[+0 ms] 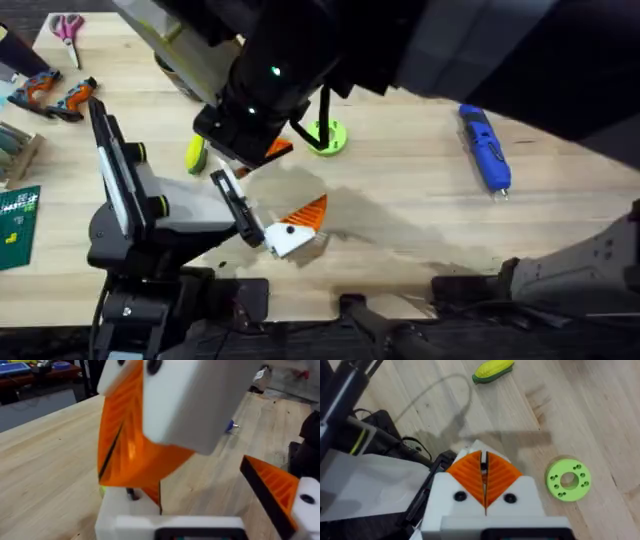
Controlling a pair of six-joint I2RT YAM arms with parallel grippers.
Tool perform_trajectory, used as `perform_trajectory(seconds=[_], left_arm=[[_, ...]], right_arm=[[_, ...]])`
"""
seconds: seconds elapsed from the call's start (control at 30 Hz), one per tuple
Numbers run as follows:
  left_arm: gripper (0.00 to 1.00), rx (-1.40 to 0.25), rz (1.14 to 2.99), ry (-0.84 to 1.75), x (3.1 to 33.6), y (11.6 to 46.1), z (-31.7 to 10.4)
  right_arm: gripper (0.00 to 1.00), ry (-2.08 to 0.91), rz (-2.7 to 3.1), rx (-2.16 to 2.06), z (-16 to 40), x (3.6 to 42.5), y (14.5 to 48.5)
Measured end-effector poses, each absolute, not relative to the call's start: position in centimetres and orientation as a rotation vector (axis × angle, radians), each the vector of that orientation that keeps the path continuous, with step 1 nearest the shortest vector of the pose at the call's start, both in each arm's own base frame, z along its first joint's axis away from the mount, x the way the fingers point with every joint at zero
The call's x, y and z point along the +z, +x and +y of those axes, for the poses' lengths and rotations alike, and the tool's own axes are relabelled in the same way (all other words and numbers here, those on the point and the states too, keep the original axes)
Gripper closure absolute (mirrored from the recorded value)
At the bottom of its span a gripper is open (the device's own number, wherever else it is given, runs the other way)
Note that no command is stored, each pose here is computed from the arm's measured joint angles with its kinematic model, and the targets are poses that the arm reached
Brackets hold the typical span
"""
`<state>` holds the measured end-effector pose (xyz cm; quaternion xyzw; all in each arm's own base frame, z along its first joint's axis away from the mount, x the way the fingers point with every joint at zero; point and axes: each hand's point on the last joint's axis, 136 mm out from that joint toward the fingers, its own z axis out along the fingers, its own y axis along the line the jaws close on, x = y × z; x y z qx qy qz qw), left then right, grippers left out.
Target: Pick up the gripper from the table and insert it into the empty holder that is missing its gripper. Then pick up a screw, insert it into the mounting hole, and use the screwdriver to tighten it. Finally, clean up the table by picking up the vegetable and placing it into the bucket.
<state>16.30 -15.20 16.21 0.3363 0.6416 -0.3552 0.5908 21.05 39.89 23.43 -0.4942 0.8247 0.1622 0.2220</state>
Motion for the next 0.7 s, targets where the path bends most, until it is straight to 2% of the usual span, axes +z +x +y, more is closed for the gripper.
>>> perform_trajectory(seconds=[0.7], left_arm=[[0.015,-0.826,1.493,0.783,16.22,16.3,-15.2]], right_arm=[[0.995,-1.377,2.301,0.433,39.4,23.09,20.78]])
